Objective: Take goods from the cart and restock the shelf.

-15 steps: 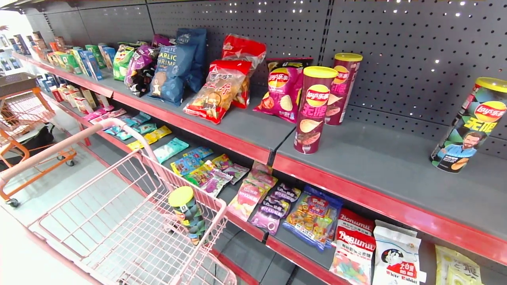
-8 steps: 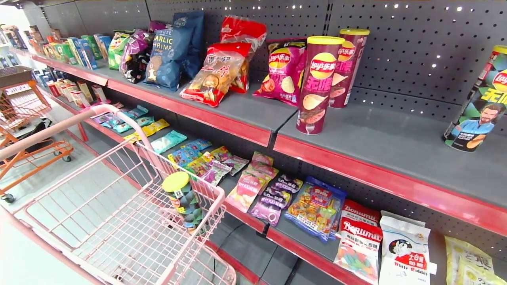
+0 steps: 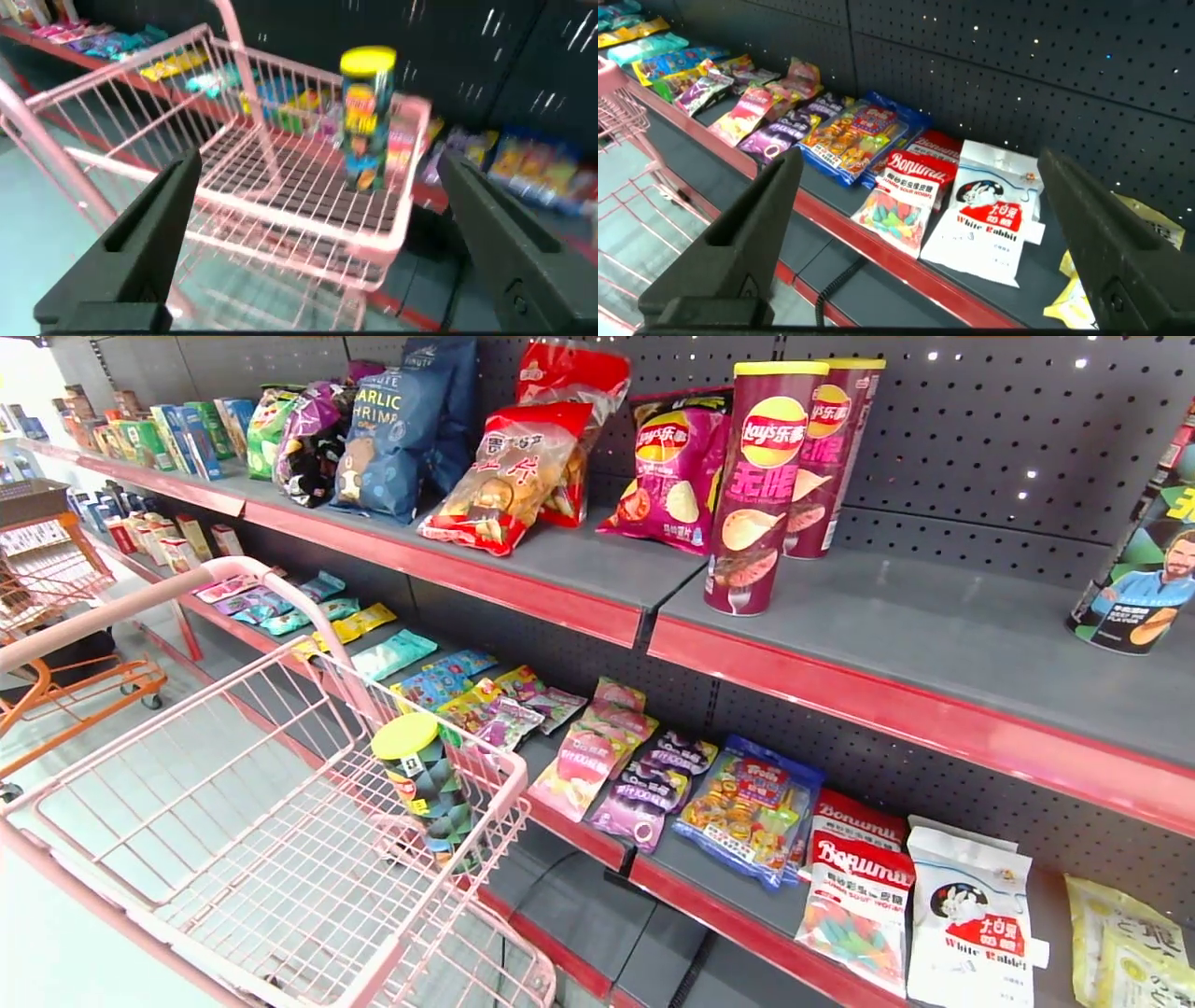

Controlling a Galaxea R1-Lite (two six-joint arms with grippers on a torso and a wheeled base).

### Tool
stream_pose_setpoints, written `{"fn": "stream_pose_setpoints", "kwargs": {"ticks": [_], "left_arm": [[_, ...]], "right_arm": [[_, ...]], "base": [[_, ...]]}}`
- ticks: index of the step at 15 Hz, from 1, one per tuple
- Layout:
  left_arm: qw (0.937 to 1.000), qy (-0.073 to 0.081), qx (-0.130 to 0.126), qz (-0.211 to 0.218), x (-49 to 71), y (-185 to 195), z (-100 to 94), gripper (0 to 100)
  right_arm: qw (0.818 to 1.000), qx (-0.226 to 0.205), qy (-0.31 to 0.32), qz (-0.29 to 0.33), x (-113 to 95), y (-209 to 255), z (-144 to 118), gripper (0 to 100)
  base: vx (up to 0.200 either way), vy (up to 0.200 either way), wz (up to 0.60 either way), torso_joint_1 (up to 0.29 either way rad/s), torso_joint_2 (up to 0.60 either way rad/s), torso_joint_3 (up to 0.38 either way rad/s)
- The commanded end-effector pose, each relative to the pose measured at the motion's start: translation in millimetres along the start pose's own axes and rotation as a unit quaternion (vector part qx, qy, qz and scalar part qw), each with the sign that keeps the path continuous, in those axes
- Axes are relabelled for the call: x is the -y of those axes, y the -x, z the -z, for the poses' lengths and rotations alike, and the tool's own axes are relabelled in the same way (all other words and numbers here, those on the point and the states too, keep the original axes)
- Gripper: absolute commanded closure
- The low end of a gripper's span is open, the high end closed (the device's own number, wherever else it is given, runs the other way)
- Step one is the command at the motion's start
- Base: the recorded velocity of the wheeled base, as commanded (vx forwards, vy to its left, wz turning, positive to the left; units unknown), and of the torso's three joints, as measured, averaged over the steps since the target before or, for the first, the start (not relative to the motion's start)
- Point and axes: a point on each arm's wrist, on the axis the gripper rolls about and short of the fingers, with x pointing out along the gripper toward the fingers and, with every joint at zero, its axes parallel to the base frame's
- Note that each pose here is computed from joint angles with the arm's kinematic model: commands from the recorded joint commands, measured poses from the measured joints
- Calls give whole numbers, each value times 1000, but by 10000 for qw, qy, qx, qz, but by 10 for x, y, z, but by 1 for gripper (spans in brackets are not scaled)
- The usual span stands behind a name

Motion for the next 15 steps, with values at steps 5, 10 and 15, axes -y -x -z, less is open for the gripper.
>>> {"fn": "stream_pose_setpoints", "kwargs": {"ticks": [5, 10, 15], "left_arm": [[9876, 657, -1165, -826, -79, -1682, -1272, 0], [9857, 283, -1659, -79, -134, -2495, -303, 0], [9701, 94, -2273, 851, -117, -2572, 106, 0]], "right_arm": [[10000, -8, 4, -3, 0, -1, 0, 0], [10000, -8, 4, -3, 0, -1, 0, 0], [10000, -8, 4, -3, 0, -1, 0, 0]], "base": [[0, 0, 0, 0, 0, 0], [0, 0, 0, 0, 0, 0], [0, 0, 0, 0, 0, 0]]}}
